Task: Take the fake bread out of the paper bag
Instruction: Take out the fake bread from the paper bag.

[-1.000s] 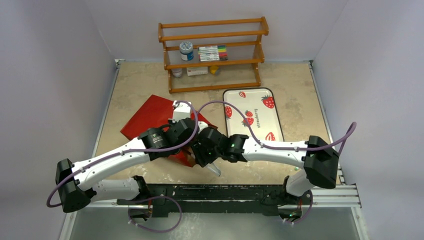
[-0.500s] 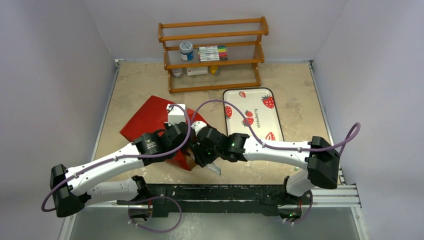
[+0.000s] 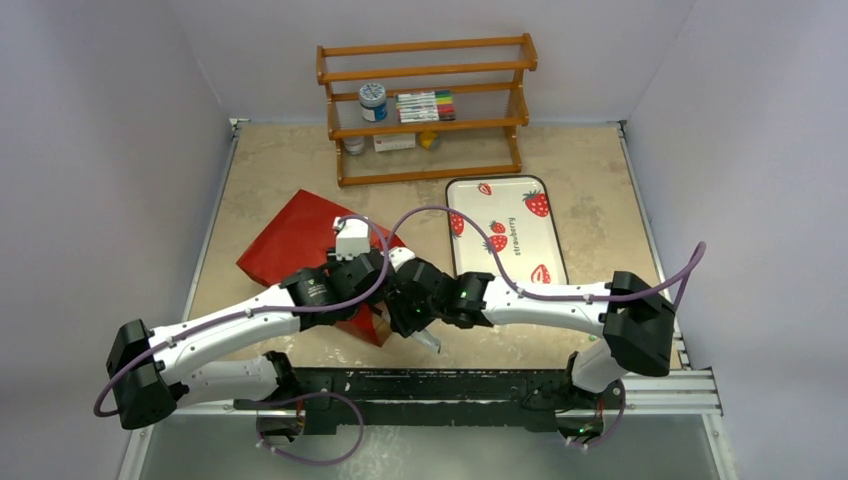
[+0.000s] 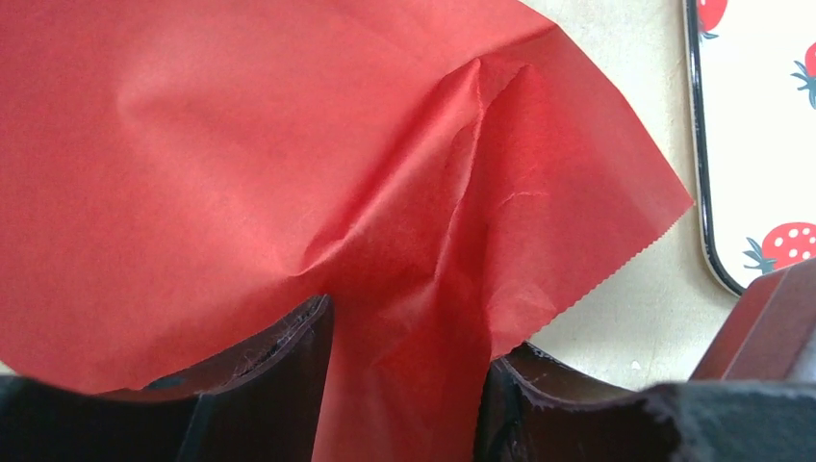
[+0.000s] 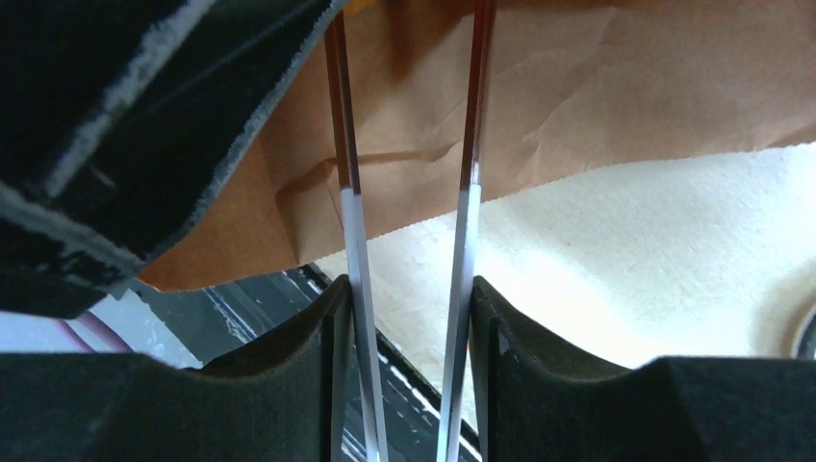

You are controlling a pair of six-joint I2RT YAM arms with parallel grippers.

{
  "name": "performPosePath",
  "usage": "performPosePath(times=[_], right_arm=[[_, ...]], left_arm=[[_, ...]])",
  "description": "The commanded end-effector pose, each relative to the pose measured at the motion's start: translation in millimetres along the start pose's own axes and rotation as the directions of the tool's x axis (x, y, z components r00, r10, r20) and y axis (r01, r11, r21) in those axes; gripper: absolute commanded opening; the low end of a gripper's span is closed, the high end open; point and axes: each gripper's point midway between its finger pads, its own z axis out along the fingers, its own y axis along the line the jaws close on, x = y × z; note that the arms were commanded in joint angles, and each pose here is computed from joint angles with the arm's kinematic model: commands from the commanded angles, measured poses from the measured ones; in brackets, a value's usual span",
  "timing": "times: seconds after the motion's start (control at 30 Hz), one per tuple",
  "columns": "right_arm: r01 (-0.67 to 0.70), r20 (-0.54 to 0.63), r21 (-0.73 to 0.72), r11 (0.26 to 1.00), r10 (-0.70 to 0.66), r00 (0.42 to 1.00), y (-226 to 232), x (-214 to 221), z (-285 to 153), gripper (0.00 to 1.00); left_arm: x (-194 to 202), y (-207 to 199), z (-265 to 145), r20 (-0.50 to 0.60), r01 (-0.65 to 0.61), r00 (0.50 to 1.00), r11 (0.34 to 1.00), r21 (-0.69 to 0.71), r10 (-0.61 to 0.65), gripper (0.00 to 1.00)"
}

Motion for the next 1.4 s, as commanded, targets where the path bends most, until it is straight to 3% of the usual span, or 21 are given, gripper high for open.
performPosePath(times=[0.0, 0.23, 0.4, 0.63, 0.73, 0.9, 1.07, 1.3, 1.37], right_arm=[[0.004, 0.006, -0.050, 0.999, -0.003, 1.000, 10, 1, 13, 0.00], [0.010, 0.020, -0.040, 0.999, -0.009, 1.000, 9, -4, 10, 0.00], [0.013, 0.014, -0.033, 0.999, -0.013, 1.000, 10, -5, 23, 0.00], [0.020, 0.026, -0.037, 0.999, -0.019, 0.999, 11, -11, 35, 0.00], [0.020, 0.022, -0.034, 0.999, -0.019, 1.000, 7, -9, 37, 0.00], [0.044, 0.032, -0.032, 0.999, -0.042, 0.999, 0, -12, 34, 0.04], [0.082, 0.035, -0.015, 0.997, -0.081, 0.996, -11, -15, 38, 0.13], [0.126, 0.040, -0.037, 0.991, -0.124, 0.991, -17, -17, 48, 0.29], [0.141, 0.038, -0.045, 0.989, -0.139, 0.989, -18, -18, 51, 0.33]], left_arm=[[-57, -26, -33, 0.108, 0.201, 0.971, 0.972, 0.123, -0.215, 0.51], [-105, 20, -59, 0.280, 0.363, 0.900, 0.930, -0.061, -0.333, 0.53], [-130, 35, -71, 0.384, 0.441, 0.844, 0.891, -0.103, -0.374, 0.61], [-135, 48, -75, 0.432, 0.479, 0.820, 0.862, -0.163, -0.375, 0.63], [-125, 64, -73, 0.467, 0.543, 0.783, 0.817, -0.195, -0.410, 0.67], [-112, 83, -68, 0.545, 0.718, 0.624, 0.687, -0.116, -0.560, 0.75], [-85, 111, -48, 0.576, 0.882, 0.430, 0.459, -0.104, -0.696, 0.77], [-59, 128, -27, 0.625, 0.966, 0.249, 0.234, -0.108, -0.739, 0.80], [-48, 133, -22, 0.637, 0.975, 0.219, 0.186, -0.119, -0.739, 0.80]])
